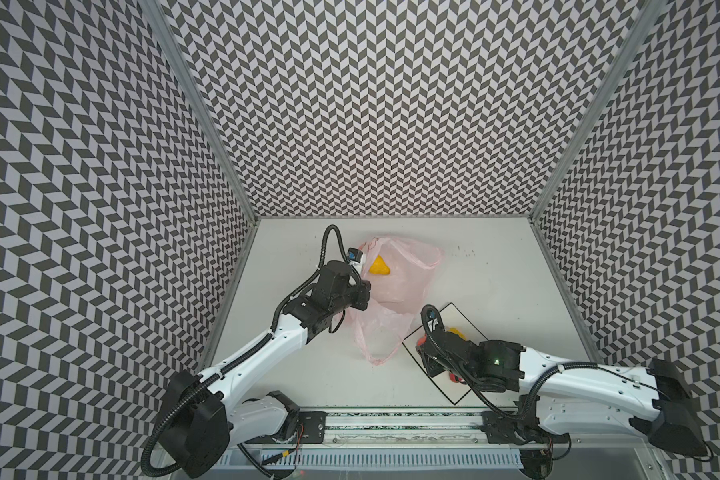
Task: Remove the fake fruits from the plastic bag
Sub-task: 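Lift the small red apple out of the bag with the right gripper, then lower the small red apple onto the tray and open the right gripper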
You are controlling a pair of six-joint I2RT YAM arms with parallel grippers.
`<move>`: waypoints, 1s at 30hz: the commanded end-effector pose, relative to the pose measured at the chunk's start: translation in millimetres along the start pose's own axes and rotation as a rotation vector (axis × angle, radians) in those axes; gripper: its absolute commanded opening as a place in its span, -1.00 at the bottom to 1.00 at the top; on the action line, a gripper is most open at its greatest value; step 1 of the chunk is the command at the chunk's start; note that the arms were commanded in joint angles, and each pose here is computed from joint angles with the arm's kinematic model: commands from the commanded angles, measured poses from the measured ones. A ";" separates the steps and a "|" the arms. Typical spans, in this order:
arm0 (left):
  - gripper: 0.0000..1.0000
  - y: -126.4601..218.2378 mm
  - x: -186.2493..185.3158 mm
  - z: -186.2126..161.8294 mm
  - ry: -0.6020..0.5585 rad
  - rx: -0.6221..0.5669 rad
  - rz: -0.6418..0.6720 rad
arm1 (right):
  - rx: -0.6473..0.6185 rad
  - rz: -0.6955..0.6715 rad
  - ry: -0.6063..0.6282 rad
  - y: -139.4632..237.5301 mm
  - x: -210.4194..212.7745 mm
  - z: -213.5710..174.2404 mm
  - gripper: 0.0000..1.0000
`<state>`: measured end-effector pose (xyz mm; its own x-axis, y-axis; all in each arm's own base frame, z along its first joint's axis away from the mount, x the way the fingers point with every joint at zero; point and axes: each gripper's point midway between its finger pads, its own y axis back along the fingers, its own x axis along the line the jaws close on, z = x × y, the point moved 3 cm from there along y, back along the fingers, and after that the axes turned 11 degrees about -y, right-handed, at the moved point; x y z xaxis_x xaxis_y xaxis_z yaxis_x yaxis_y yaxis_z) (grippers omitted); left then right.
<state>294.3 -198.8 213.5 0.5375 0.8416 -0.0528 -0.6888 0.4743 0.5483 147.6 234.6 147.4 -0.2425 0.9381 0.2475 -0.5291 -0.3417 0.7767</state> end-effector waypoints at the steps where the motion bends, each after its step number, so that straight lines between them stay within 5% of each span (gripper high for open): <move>1: -1.00 8.0 -1.2 19.9 0.008 -0.071 0.011 | 0.018 -0.120 -0.063 -11.1 -18.5 -11.8 -0.25; 13: -1.00 9.7 -3.1 23.8 0.000 -0.084 0.006 | 0.057 -0.277 -0.020 -41.1 -35.7 -30.4 -0.13; 30: -1.00 11.5 -5.1 28.8 -0.008 -0.096 0.006 | 0.039 -0.241 -0.051 -30.2 -37.2 -26.9 0.48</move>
<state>294.5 -201.5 218.7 0.5347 0.8437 -0.0474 -0.7019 0.4747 0.5310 149.2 210.5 86.4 -0.0909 0.9954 0.0313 -0.5025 -0.0730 0.8615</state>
